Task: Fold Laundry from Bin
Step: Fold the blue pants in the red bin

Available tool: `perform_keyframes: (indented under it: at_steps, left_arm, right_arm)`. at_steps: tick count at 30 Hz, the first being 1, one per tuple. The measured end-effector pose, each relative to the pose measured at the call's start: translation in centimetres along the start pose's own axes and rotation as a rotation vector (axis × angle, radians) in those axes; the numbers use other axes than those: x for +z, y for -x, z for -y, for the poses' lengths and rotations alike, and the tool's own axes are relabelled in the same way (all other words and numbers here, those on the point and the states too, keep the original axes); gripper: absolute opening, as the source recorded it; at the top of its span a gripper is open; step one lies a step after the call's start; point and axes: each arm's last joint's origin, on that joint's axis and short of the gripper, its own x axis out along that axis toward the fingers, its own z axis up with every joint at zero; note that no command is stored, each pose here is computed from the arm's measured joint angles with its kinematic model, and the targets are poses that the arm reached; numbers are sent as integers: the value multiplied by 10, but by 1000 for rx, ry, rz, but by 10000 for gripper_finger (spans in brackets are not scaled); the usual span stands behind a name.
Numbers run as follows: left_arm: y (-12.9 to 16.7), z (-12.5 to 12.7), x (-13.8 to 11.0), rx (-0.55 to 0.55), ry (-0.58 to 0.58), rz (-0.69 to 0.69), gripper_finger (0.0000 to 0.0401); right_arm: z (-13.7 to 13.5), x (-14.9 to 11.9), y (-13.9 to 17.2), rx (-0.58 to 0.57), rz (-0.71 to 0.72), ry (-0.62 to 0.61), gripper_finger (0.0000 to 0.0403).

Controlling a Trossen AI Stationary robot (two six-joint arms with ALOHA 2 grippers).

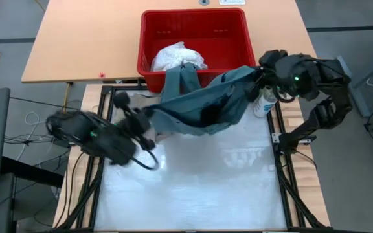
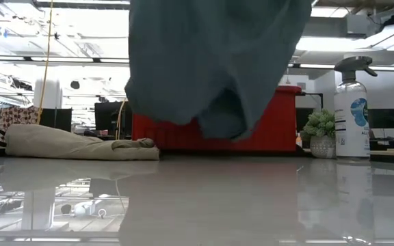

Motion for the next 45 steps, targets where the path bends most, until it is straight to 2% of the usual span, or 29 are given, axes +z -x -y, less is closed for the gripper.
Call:
perform_keyframes:
  at_steps: [6, 10, 17, 21, 26, 33, 39, 42, 45]
  left_arm:
    - [33, -50, 10, -57, 207, 177, 0]
    - [57, -81, 22, -176, 312, 357, 0]
    - [89, -108, 39, -611, 422, 798, 0]
    - [102, -112, 46, -883, 394, 1073, 0]
    - [112, -102, 56, -1140, 316, 1364, 0]
    - [116, -72, 67, -1344, 138, 1616, 0]
    - [111, -30, 76, -1541, 23, 1647, 0]
    - [112, -8, 79, -1637, 27, 1609, 0]
    - [117, 12, 85, -1678, 64, 1631, 0]
  right_arm:
    - [-11, 13, 33, 213, 180, -69, 23]
    - [-24, 20, 56, 373, 294, -56, 23]
    - [-58, 23, 95, 619, 452, 64, 23]
    - [-88, 17, 115, 736, 550, 208, 23]
    - [-123, 8, 142, 828, 704, 366, 23]
    - [-170, -12, 172, 976, 916, 555, 23]
    - [-201, -29, 187, 1033, 1016, 610, 23]
    - [-217, -38, 192, 1070, 1047, 614, 23]
    - [-230, -45, 197, 1092, 1089, 610, 23]
